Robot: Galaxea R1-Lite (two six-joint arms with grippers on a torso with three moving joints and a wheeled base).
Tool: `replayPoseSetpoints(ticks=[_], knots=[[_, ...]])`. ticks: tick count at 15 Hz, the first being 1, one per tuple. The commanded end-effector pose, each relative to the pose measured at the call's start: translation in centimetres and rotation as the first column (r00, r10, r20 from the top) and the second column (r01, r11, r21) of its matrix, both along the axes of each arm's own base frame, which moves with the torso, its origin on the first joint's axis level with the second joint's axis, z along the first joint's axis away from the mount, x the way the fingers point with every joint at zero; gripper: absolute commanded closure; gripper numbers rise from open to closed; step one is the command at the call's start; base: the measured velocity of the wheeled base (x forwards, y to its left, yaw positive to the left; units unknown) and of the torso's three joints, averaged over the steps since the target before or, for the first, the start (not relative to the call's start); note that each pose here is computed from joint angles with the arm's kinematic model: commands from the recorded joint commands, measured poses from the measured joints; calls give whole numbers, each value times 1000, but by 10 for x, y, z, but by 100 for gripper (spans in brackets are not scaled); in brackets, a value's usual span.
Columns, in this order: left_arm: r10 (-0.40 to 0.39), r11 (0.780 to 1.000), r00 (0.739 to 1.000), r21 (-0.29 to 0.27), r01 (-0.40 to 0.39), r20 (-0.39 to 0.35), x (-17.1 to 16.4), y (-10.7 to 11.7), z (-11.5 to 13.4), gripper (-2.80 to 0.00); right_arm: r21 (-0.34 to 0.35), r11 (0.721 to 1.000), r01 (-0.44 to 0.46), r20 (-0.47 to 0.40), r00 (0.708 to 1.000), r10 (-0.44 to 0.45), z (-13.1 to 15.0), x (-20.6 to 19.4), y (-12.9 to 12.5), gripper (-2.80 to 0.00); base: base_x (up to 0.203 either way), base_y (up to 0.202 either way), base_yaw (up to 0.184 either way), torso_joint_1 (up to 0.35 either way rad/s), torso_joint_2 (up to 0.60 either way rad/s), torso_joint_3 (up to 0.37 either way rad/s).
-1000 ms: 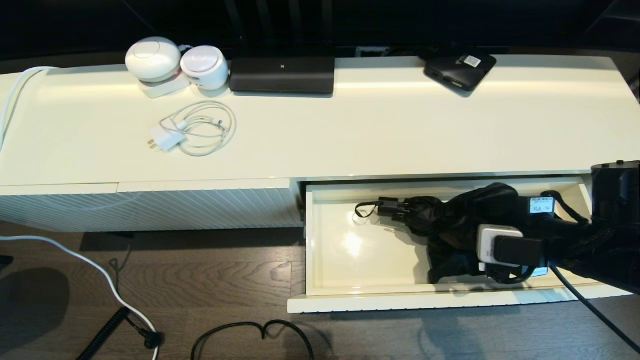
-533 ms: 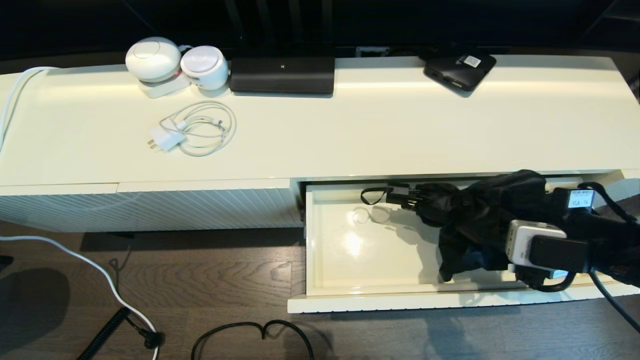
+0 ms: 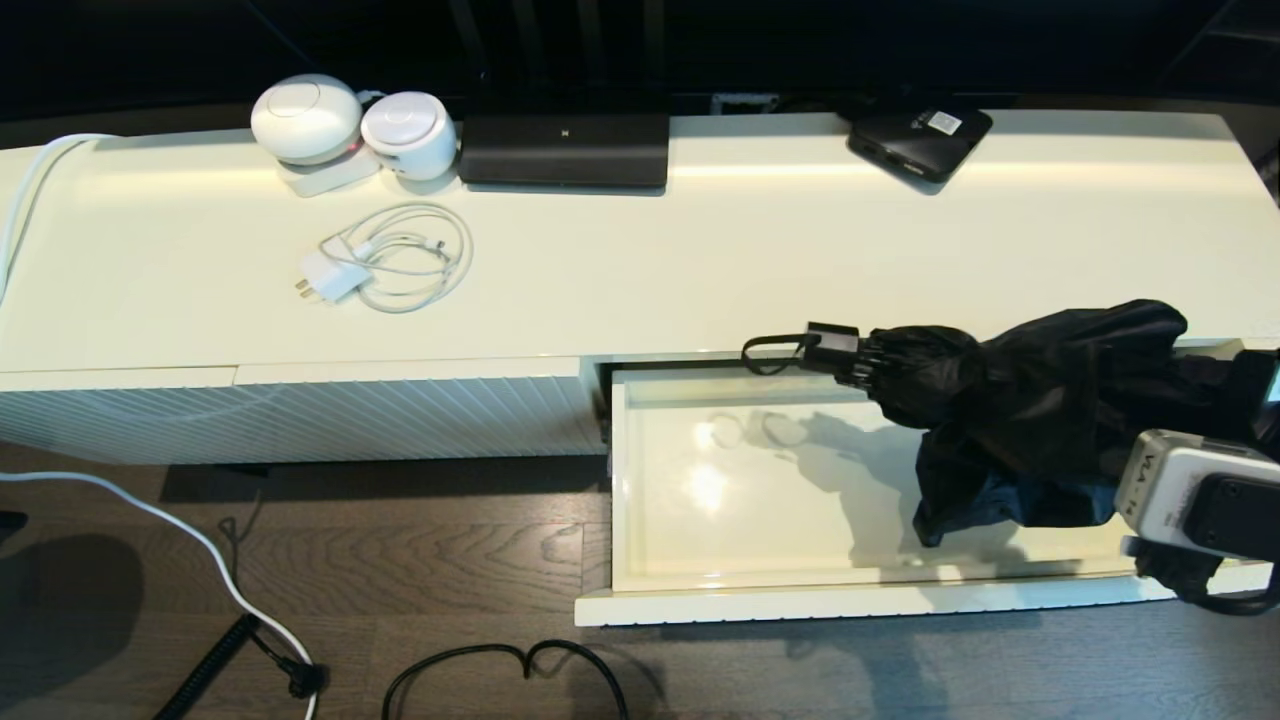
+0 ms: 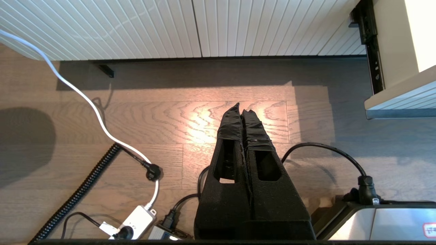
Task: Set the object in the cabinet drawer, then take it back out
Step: Take the umbrella out of the drawer and put it on the table
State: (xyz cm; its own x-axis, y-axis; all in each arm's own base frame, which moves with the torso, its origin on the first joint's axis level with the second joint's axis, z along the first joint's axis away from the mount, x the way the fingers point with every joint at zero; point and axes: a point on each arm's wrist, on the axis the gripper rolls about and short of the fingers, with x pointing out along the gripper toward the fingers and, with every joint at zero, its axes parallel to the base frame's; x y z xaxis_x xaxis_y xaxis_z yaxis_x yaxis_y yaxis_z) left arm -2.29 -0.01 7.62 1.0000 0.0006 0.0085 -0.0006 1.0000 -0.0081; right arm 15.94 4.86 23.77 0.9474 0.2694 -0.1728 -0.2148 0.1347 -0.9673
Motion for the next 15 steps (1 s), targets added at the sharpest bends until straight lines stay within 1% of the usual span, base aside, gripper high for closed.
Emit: replayPoseSetpoints(ticks=[1, 4, 7, 11, 14, 15], knots=[[1, 1000, 1000, 0, -1, 2, 0, 0, 0, 0, 12, 1000, -3, 64, 998, 2, 16, -3, -1, 0, 0, 0, 0, 0, 0, 0], [-1, 1000, 1000, 0, 1, 2, 0, 0, 0, 0, 16, 999, -30, 90, 996, 28, 25, 4, 2, 0, 0, 0, 0, 0, 0, 0], [1, 1000, 1000, 0, -1, 1, 0, 0, 0, 0, 9, 998, -64, 88, 994, 63, 31, 28, 10, 0, 0, 0, 0, 0, 0, 0], [-1, 1000, 1000, 0, 1, 2, 0, 0, 0, 0, 3, 997, -80, 144, 986, 79, 35, 63, 18, 0, 0, 0, 0, 0, 0, 0], [-1, 1000, 1000, 0, 1, 2, 0, 0, 0, 0, 4, 997, -75, 177, 981, 73, 40, 92, 21, 0, 0, 0, 0, 0, 0, 0], [-1, 1000, 1000, -1, 1, 2, 0, 0, 0, 0, -1, 997, -80, 201, 976, 78, 42, 98, 20, 0, 0, 0, 0, 0, 0, 0]])
